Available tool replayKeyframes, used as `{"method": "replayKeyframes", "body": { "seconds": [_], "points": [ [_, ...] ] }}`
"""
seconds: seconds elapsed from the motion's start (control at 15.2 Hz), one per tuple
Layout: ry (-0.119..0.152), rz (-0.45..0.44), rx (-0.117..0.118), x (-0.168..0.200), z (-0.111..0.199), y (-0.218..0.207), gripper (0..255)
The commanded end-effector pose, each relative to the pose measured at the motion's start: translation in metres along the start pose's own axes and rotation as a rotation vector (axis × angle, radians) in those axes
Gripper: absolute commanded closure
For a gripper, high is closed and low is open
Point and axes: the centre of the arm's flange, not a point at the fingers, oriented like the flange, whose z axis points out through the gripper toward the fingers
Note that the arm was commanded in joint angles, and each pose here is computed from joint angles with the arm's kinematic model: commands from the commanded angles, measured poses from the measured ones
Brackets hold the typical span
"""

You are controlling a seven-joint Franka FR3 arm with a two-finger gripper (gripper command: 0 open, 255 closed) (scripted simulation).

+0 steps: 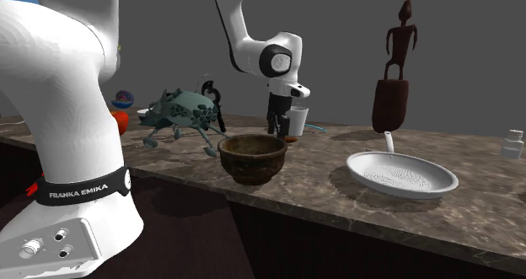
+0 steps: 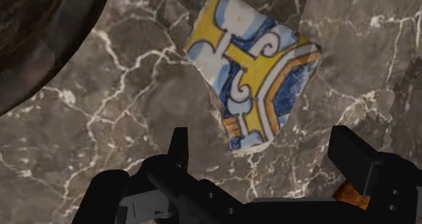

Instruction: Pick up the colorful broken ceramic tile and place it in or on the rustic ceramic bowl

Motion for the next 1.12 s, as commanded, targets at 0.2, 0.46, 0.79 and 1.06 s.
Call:
{"method": "replayKeyframes", "body": {
  "seconds": [0.2, 0.46, 0.79, 1.06],
  "points": [
    [-0.005, -0.005, 0.015, 0.000, 0.027, 0.001, 0],
    [-0.005, -0.005, 0.015, 0.000, 0.041, 0.001, 0],
    [-0.005, -0.005, 0.015, 0.000, 0.041, 0.001, 0],
    [-0.005, -0.005, 0.015, 0.000, 0.041, 0.000, 255]
  ]
}}
